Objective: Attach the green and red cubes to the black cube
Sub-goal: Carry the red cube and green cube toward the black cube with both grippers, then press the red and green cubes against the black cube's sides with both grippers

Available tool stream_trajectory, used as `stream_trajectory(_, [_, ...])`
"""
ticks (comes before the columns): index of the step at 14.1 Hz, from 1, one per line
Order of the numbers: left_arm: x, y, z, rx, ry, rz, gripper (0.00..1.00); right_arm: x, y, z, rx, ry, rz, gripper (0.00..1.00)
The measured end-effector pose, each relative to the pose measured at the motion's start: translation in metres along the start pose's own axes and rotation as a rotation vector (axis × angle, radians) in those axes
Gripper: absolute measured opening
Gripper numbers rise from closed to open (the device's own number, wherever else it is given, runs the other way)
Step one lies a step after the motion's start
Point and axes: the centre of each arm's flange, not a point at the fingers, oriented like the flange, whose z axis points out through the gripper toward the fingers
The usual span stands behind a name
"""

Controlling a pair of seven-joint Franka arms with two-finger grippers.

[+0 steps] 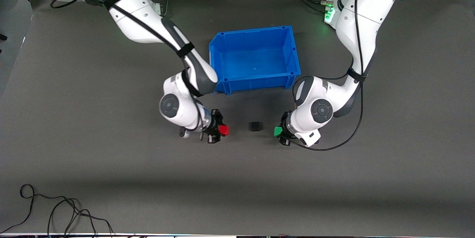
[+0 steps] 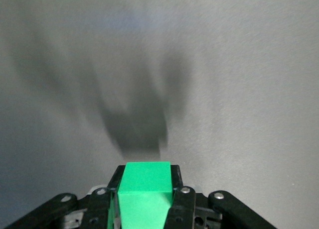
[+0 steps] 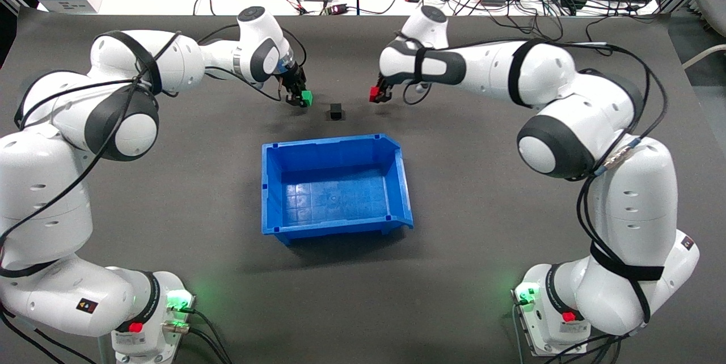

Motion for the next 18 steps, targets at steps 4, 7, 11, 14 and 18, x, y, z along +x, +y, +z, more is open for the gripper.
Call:
stream_trajectory(4, [-0.02,-0.009,0.01,0.013,0.002,-0.035,0.4,-0.031,0.019,0.027,-0.008,-0.002,-0.001,0.4])
stream_trajectory(7, [-0.027,-0.011,0.018,0.0,-0.002,-0.063,0.4,-0.041,0.024,0.044,0.008,-0.009,0.008,0.4])
stream_trajectory(11, [-0.033,-0.014,0.033,-0.014,-0.004,-0.07,0.4,-0.046,0.03,0.06,0.014,-0.008,0.011,0.4])
stream_trajectory(14, [-0.034,-0.015,0.037,-0.025,0.0,-0.059,0.4,-0.049,0.028,0.061,0.019,-0.013,0.012,0.4])
stream_trajectory(18, [-0.035,-0.015,0.037,-0.031,0.003,-0.052,0.4,-0.054,0.027,0.065,0.025,-0.02,0.005,0.4])
